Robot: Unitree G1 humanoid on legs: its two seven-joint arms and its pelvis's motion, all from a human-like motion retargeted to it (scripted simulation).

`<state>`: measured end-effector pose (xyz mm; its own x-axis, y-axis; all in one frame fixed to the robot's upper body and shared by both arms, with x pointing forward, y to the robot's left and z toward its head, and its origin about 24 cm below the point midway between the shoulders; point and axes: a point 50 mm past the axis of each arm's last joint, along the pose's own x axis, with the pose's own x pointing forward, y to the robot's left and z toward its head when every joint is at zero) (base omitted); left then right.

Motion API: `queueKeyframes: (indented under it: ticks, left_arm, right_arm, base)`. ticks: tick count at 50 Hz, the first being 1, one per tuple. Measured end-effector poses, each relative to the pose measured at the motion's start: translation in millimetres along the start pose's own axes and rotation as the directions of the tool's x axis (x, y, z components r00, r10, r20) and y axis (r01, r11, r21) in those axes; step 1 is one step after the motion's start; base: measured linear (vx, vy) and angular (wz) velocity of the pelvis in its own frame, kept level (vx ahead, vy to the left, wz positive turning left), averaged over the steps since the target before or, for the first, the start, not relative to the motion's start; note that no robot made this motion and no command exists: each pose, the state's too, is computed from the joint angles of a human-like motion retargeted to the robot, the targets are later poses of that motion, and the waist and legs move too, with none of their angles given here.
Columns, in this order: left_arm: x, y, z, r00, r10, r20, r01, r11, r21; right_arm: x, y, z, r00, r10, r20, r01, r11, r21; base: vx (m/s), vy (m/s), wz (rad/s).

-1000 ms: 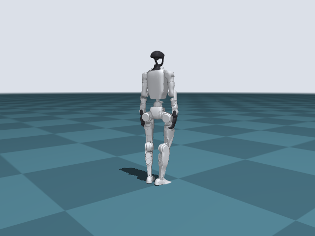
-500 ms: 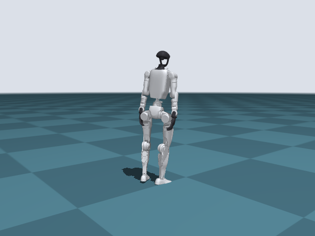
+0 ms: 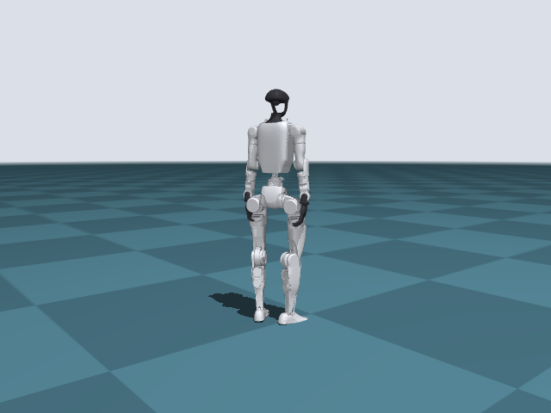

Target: In place motions

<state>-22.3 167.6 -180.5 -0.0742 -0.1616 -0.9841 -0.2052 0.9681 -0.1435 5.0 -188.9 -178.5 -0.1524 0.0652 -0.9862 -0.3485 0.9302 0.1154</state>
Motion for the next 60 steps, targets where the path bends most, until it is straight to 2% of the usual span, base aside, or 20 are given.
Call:
queueKeyframes:
  ticks: [5, 13, 22, 27, 32, 35, 40, 46, 52, 60]
  left_arm:
    - [-1.0, 3.2, 2.2, 1.000, 0.021, -0.010, -0.021, 1.000, 0.011]
    - [-5.6, 19.0, 9.3, 0.990, 0.141, -0.023, -0.138, 0.985, 0.099]
    - [-8.4, 25.6, 17.9, 0.993, 0.116, -0.005, -0.115, 0.990, 0.075]
    - [-8.1, 22.1, 10.0, 0.994, 0.086, -0.063, -0.083, 0.995, 0.060]
    - [-4.5, 12.1, 11.0, 0.997, 0.079, -0.016, -0.080, 0.997, -0.011]
    - [-2.8, 5.3, 9.3, 0.999, 0.052, -0.012, -0.052, 0.998, -0.038]
    - [-2.4, 3.1, 1.9, 0.997, 0.037, -0.061, -0.037, 0.999, 0.014]
    - [-1.5, 0.6, -4.4, 0.996, 0.035, -0.077, -0.034, 0.999, 0.019]
    - [-1.5, 0.0, -5.1, 0.996, 0.031, -0.080, -0.031, 1.000, 0.004]
    - [-1.2, 2.3, -5.5, 0.998, 0.030, -0.060, -0.031, 1.000, -0.004]
  right_arm:
    - [-0.2, 0.2, 3.6, 1.000, 0.000, 0.011, 0.000, 1.000, 0.008]
    - [-1.4, 1.4, 20.5, 0.999, 0.002, 0.051, -0.001, 1.000, -0.015]
    - [-2.2, -0.8, 24.1, 0.998, -0.015, 0.067, 0.019, 0.998, -0.054]
    - [1.6, 4.6, -16.0, 0.999, -0.001, -0.046, 0.002, 1.000, 0.024]
    - [-0.8, 1.4, -30.5, 0.990, 0.013, -0.138, -0.009, 1.000, 0.027]
    - [-1.0, -2.0, -20.3, 0.994, -0.009, -0.106, 0.009, 1.000, 0.007]
    - [0.8, 1.8, -5.6, 1.000, 0.004, -0.015, -0.004, 1.000, 0.014]
    - [1.3, 5.1, -1.4, 1.000, 0.026, 0.003, -0.026, 1.000, 0.001]
    - [1.3, 1.9, -11.0, 1.000, 0.004, -0.026, -0.005, 0.999, -0.032]
    - [-0.8, -3.2, -41.5, 0.991, -0.014, -0.130, 0.021, 0.998, 0.053]
  base:
    - [0.25, -0.14, -0.24]
    - [0.09, -0.17, -0.25]
    - [-0.03, -0.05, -1.11]
    - [0.18, 0.12, 1.03]
    - [-0.04, 0.07, 0.67]
    - [-0.15, 0.04, 0.50]
    - [-0.04, 0.07, 0.14]
    - [-0.07, 0.06, -0.25]
    - [-0.08, 0.07, -0.10]
    - [-0.08, 0.09, -0.09]
